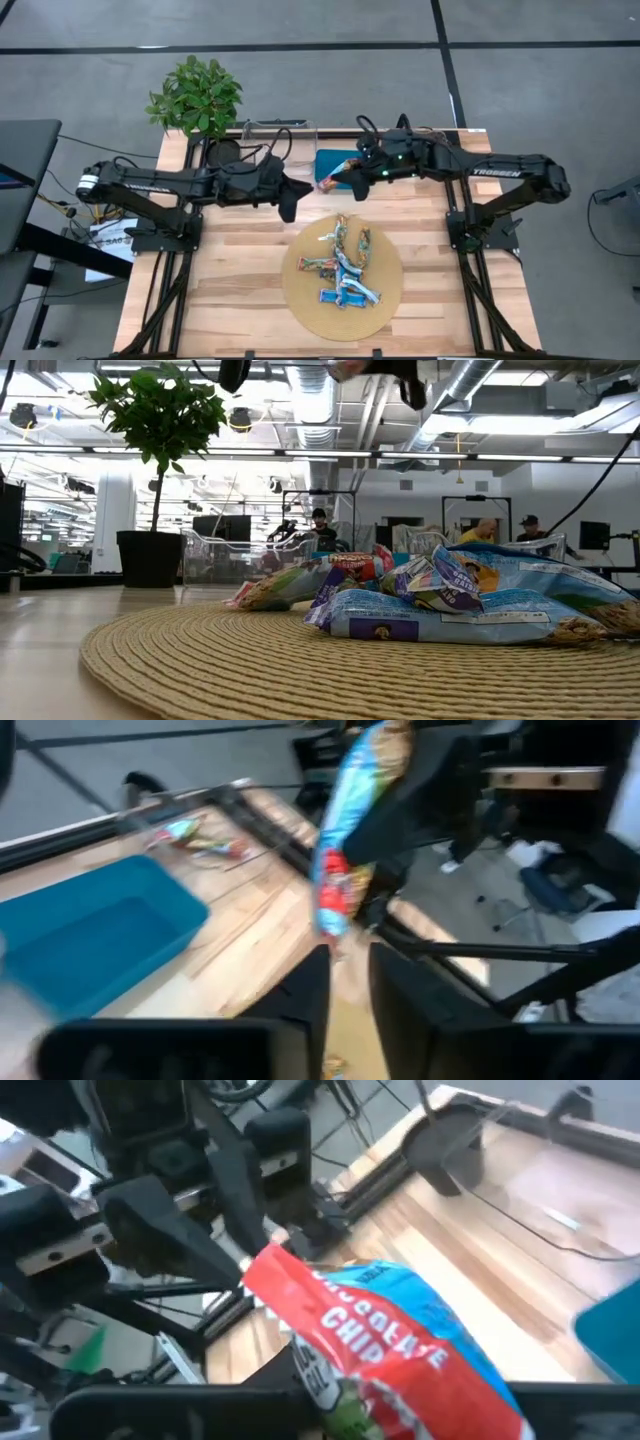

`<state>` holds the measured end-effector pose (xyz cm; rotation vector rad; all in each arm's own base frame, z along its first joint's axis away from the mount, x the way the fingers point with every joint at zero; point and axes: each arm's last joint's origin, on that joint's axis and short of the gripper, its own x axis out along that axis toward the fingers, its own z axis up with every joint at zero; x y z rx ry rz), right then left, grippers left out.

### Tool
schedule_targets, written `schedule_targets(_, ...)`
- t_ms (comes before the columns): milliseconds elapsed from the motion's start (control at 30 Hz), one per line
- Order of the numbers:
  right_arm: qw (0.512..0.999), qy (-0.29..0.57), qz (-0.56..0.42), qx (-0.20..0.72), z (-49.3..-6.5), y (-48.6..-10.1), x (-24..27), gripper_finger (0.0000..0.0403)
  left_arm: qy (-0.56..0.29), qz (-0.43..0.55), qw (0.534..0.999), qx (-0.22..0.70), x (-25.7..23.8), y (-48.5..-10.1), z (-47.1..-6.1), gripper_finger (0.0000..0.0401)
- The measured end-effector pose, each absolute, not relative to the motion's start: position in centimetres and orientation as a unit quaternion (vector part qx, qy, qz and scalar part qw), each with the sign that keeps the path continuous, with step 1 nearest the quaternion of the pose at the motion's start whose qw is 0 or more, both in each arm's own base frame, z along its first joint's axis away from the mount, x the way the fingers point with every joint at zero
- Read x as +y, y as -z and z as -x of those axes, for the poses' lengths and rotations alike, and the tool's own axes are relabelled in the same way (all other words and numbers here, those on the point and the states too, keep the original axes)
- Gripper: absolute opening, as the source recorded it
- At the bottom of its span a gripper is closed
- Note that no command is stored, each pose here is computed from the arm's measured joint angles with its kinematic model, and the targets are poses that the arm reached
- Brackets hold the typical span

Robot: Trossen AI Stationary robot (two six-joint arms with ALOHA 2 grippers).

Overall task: Pick and place Granola Bars by type
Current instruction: Put the red granola bar into the right transparent bin

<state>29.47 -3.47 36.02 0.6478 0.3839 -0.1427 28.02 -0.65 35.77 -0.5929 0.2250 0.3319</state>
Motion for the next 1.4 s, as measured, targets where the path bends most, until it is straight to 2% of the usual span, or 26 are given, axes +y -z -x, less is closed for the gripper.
schedule_targets(167, 0.91, 0.112, -0.309, 0.252, -27.7, -35.3, -4.3, 0.0043, -0.183, 0.289, 0.929, 0.143, 0.7, -35.1, -27.8, 0.0141)
schedule_targets(300, 0.888, 0.191, -0.282, 0.308, -26.3, -34.3, -5.4, 0.0043, -0.189, 0.269, 0.931, 0.161, 1.5, -34.5, -28.1, 0.0168)
schedule_targets(467, 0.848, 0.287, -0.238, 0.377, -24.6, -33.0, -6.7, 0.0043, -0.174, 0.258, 0.935, 0.172, 1.8, -33.8, -29.2, 0.0169)
schedule_targets(667, 0.793, 0.414, -0.169, 0.414, -22.7, -32.4, -8.8, 0.0043, -0.161, 0.247, 0.942, 0.16, 1.8, -33.0, -30.9, 0.016)
schedule_targets(833, 0.753, 0.463, -0.16, 0.44, -21.1, -32.1, -10.9, 0.0043, -0.163, 0.238, 0.944, 0.161, 2.4, -33.0, -31.6, 0.0158)
schedule_targets(1067, 0.713, 0.499, -0.194, 0.453, -19.2, -31.9, -13.3, 0.0047, -0.172, 0.213, 0.945, 0.177, 2.9, -34.4, -31.6, 0.0158)
schedule_targets(1200, 0.712, 0.485, -0.204, 0.465, -18.6, -31.8, -14.0, 0.0074, -0.184, 0.209, 0.941, 0.193, 3.1, -34.4, -31.4, 0.0158)
schedule_targets(1400, 0.703, 0.498, -0.213, 0.461, -18.1, -31.8, -14.7, 0.015, -0.197, 0.213, 0.931, 0.222, 3.3, -34.0, -31.1, 0.0158)
